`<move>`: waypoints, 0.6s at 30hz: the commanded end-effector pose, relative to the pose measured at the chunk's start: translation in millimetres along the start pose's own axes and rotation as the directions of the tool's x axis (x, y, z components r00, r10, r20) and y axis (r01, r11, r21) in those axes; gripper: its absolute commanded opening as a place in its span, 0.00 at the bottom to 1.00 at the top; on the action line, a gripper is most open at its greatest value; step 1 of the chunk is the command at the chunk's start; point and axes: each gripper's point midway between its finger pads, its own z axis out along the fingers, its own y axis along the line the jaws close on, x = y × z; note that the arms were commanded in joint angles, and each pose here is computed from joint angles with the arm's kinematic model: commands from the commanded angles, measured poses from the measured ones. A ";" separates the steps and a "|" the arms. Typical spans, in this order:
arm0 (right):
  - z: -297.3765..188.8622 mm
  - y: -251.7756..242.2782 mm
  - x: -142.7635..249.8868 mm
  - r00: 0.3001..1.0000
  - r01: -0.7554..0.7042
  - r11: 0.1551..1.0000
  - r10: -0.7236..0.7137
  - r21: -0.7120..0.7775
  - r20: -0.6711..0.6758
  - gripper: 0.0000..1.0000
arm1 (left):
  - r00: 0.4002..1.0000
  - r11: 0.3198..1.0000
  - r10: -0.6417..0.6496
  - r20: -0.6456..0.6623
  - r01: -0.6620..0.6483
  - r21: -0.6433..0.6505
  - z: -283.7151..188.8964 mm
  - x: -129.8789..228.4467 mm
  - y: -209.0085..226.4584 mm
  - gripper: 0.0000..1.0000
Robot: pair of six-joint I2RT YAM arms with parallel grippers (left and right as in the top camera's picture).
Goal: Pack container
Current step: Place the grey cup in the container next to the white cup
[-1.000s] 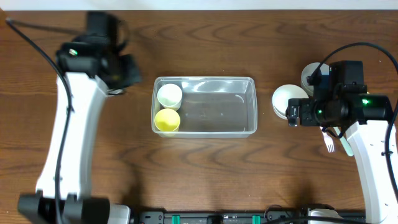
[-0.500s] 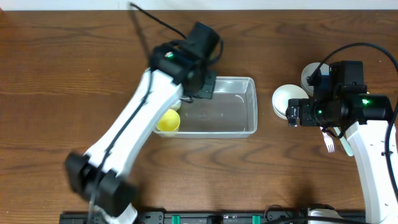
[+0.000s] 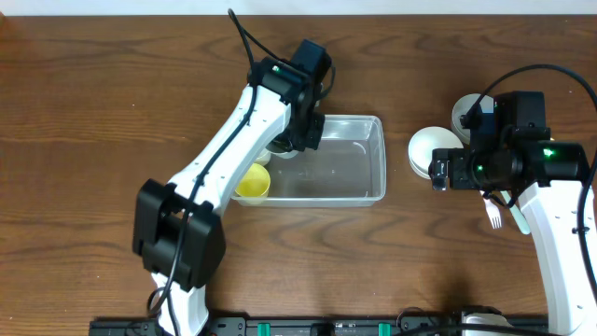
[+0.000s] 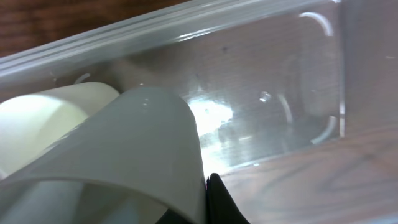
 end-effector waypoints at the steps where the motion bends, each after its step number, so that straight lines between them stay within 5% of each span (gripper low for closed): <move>1: -5.1 -3.3 -5.7 1.000 -0.005 1.000 0.005 0.007 0.021 0.99 | 0.999 0.999 0.037 -0.040 -0.037 0.001 15.8 0.7 1.5 0.06; 18: -5.1 -3.3 -5.1 1.000 -0.006 1.000 0.005 0.007 0.018 0.99 | 0.997 0.997 0.074 0.037 -0.075 0.014 28.2 -22.8 -3.3 0.06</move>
